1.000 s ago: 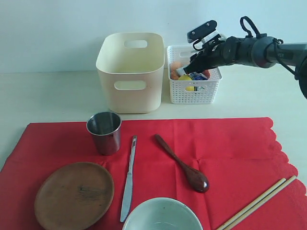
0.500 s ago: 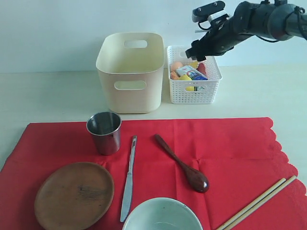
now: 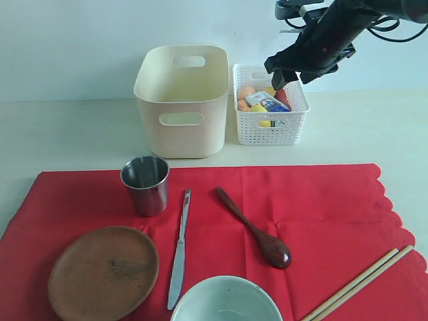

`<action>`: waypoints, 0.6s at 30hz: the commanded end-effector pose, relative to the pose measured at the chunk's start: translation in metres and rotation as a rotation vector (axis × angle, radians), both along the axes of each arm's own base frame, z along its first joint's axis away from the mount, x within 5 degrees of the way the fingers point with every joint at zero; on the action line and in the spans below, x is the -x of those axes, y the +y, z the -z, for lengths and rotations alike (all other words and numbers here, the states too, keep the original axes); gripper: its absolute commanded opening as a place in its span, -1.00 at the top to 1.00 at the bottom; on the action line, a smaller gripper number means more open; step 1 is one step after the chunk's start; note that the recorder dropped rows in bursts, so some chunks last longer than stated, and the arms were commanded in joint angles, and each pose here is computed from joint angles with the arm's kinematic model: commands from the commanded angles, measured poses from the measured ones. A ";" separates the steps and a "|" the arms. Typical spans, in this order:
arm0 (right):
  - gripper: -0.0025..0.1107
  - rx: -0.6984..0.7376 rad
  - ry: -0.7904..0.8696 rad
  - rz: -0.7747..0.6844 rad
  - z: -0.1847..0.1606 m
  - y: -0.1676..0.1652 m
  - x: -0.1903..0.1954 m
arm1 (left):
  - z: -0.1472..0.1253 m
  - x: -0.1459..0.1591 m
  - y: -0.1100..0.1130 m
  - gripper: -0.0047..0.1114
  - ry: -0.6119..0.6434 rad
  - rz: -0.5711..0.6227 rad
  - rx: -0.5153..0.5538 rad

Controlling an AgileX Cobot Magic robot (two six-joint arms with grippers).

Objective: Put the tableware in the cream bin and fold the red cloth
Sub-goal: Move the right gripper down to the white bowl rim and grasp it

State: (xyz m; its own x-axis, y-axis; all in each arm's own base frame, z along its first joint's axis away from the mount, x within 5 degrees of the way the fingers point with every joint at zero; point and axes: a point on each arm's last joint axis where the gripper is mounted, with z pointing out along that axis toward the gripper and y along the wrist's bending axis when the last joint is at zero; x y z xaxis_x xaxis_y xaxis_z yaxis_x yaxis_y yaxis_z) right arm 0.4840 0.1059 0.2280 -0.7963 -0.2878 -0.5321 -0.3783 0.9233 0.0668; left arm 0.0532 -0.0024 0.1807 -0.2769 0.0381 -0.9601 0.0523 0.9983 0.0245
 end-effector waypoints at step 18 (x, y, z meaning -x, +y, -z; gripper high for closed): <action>-0.12 0.033 0.055 -0.108 -0.017 -0.018 0.114 | 0.000 0.000 0.000 0.92 -0.011 0.001 0.010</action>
State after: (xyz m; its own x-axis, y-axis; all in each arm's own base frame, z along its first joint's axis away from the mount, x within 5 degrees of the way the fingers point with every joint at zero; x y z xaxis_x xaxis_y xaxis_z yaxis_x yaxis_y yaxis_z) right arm 0.3825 0.0886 0.2426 -0.7971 -0.3599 -0.4849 -0.4412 0.8954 0.0607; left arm 0.0532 -0.0024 0.1807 -0.2769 0.0381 -0.9601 0.0523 0.9983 0.0245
